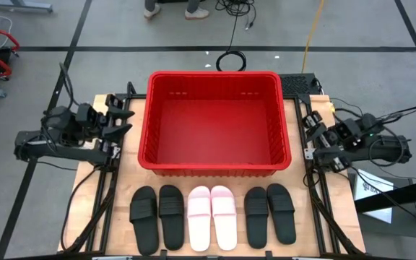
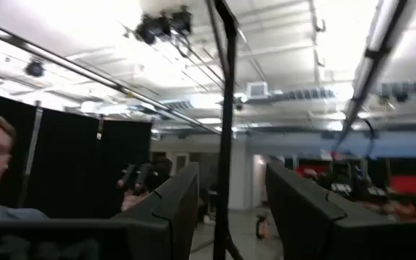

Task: Pick and place slides into bin
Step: Put the black slide into the bin

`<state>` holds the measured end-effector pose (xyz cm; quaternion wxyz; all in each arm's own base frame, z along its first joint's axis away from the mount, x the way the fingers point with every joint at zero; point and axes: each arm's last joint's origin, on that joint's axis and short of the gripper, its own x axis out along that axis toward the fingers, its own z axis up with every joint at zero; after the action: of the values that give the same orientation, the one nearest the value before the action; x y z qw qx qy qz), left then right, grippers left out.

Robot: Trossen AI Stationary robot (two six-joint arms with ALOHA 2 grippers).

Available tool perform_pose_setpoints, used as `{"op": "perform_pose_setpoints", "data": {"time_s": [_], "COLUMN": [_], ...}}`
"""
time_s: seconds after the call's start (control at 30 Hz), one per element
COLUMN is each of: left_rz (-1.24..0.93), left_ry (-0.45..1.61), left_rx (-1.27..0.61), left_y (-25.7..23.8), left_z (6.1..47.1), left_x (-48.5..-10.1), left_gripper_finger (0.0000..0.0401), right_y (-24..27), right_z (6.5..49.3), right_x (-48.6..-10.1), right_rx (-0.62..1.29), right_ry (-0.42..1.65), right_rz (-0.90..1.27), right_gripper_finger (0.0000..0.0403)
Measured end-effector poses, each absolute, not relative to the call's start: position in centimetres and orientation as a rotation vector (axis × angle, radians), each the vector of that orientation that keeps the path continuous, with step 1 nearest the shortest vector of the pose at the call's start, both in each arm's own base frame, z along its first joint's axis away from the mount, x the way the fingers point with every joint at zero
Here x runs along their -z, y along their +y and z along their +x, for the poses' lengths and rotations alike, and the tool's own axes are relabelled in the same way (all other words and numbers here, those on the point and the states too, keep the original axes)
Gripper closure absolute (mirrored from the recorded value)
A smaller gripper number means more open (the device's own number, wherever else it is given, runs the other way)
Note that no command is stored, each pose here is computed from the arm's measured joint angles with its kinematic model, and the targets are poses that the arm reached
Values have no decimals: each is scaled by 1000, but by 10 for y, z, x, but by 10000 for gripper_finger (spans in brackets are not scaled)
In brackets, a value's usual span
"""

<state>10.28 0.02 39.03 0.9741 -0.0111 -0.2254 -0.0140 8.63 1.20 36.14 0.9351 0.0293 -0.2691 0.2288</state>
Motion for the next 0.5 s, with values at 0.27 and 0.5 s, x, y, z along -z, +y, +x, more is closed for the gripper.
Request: {"op": "perform_pose_setpoints", "data": {"time_s": [0.27, 0.5], "left_rz": [-45, -42], "left_ry": [-396, -387], "left_rx": [126, 211], "left_y": [-2, -5], "left_z": [119, 126], "left_x": [-421, -433], "left_gripper_finger": [215, 215], "right_y": [14, 16], "right_z": [101, 109], "right_x": [-404, -443], "right_rx": [-523, -646], "right_ry": [-528, -519], "right_rz": [56, 73], "right_gripper_finger": [252, 252]}}
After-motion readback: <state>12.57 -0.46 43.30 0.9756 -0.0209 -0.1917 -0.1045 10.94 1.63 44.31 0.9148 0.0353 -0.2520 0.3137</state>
